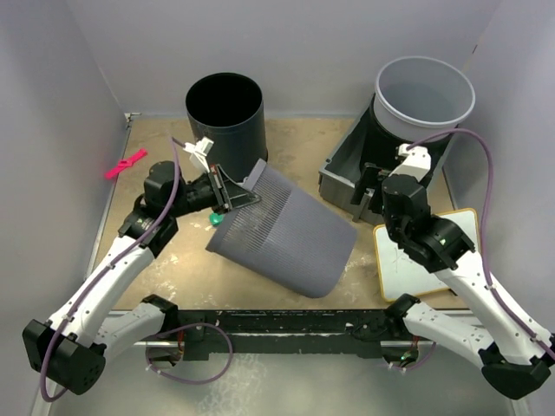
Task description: Turn the large container upside down
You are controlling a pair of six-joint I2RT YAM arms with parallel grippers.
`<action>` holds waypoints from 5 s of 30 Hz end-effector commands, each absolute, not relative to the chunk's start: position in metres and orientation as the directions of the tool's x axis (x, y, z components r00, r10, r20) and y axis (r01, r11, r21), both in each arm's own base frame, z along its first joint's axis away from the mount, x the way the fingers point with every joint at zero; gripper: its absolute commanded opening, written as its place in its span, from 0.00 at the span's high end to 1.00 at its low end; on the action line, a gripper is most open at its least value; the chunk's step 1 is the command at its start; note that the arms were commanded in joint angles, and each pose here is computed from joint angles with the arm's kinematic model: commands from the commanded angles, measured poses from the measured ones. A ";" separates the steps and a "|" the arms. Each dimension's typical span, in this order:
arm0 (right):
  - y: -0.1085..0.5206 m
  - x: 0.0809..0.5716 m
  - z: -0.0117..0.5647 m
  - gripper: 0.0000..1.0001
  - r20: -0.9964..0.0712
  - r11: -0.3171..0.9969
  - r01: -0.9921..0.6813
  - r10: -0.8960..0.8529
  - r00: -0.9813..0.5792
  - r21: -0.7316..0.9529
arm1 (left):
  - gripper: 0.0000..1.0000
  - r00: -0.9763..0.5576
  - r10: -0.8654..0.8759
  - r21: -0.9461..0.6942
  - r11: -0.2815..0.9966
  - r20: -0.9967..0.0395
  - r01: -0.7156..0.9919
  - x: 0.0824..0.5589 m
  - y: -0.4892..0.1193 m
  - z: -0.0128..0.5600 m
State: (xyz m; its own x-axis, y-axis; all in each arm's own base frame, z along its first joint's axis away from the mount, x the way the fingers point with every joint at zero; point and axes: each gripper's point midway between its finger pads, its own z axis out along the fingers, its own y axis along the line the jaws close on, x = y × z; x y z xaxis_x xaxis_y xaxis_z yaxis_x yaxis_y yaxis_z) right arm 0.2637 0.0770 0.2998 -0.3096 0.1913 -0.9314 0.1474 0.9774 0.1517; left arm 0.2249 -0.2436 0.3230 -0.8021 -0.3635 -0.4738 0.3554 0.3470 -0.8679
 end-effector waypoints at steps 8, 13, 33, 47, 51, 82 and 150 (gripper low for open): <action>0.097 0.242 0.257 0.00 -0.834 0.985 0.082 0.174 -0.523 0.154 | 1.00 -0.760 -0.466 -0.888 0.316 -0.453 0.335 0.226 -0.239 0.303; 0.098 0.232 0.251 0.00 -0.812 0.985 0.062 0.170 -0.559 0.164 | 1.00 -0.764 -0.487 -0.877 0.431 -0.423 0.211 0.222 -0.222 0.249; 0.150 0.180 0.219 0.12 -0.571 0.830 0.028 0.407 -0.713 0.557 | 0.23 -0.760 -0.244 -0.522 0.841 -0.603 0.144 0.240 -0.170 0.190; 0.160 0.173 0.218 0.38 -0.509 0.756 0.038 0.476 -0.718 0.653 | 0.20 -0.689 -0.239 -0.453 0.879 -0.684 0.145 0.239 -0.149 0.233; 0.167 0.176 0.217 0.44 -0.492 0.735 0.039 0.491 -0.719 0.677 | 0.26 -0.672 -0.250 -0.414 0.906 -0.697 0.093 0.240 -0.136 0.239; 0.209 0.188 0.314 0.73 -0.703 0.638 -0.398 0.336 -0.626 0.659 | 1.00 -0.767 -0.244 -0.489 0.866 -0.593 0.102 0.235 -0.159 0.192; 0.268 0.178 0.395 0.36 -0.740 0.261 -0.693 0.222 -0.634 0.672 | 1.00 -0.834 -0.314 -0.653 0.754 -0.454 0.072 0.221 -0.195 0.126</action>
